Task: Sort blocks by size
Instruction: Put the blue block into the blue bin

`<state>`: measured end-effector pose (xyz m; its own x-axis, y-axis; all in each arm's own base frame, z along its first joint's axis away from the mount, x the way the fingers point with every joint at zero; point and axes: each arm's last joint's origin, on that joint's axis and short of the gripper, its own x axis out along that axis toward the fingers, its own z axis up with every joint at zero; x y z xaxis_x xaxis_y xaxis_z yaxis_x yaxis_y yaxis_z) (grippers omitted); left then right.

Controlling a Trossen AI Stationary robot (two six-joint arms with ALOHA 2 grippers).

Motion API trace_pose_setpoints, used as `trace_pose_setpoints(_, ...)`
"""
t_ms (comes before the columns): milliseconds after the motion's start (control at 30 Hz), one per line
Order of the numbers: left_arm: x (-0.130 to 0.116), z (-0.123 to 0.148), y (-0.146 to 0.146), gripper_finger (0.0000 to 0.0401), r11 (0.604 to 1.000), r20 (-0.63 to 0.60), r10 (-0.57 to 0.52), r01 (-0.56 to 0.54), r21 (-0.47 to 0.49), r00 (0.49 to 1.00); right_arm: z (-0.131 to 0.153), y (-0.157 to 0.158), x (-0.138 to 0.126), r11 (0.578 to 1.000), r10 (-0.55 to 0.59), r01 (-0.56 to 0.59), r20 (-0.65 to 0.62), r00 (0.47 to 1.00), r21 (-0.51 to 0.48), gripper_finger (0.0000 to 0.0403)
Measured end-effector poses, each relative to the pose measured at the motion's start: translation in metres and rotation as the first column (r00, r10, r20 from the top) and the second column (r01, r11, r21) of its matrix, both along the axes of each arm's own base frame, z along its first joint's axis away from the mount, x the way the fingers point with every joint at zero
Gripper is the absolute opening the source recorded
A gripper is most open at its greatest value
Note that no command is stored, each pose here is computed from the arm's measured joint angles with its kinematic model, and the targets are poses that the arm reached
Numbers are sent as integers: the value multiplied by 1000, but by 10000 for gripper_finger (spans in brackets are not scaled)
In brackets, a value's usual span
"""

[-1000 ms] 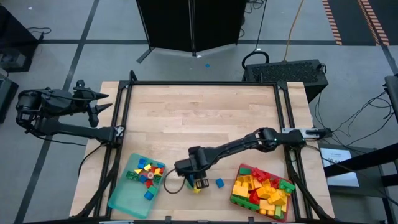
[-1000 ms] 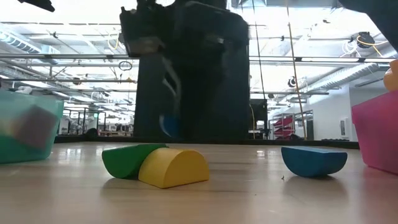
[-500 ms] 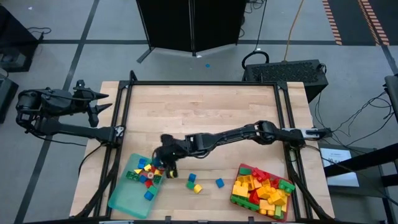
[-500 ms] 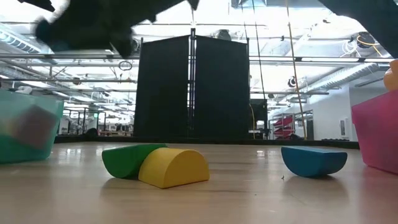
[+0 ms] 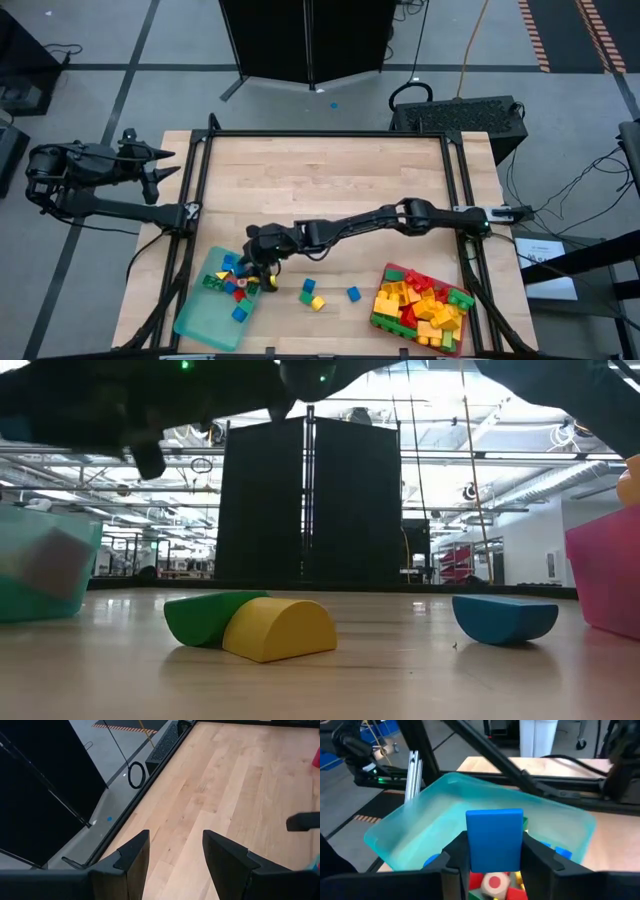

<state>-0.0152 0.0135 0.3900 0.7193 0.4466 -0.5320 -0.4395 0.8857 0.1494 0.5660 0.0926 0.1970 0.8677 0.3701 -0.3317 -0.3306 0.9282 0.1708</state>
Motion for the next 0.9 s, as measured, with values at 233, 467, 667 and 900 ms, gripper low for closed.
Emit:
trace_pose_setpoints(233,0,0,0,187,1000,10,12,-12,-17,1000,-11,3,3,1000,0,0,1,1000,14,167)
trace_pose_setpoints(467,0,0,0,187,1000,11,9,-9,-22,1000,-12,2,2,1000,9,-9,2,1000,-26,225)
trace_pose_setpoints(667,0,0,0,187,1000,11,9,-8,-22,1000,-7,2,-2,999,-15,18,-82,997,27,243)
trace_pose_setpoints(900,0,0,0,187,1000,11,7,-7,-23,1000,39,-13,-44,962,-129,232,-506,853,146,240)
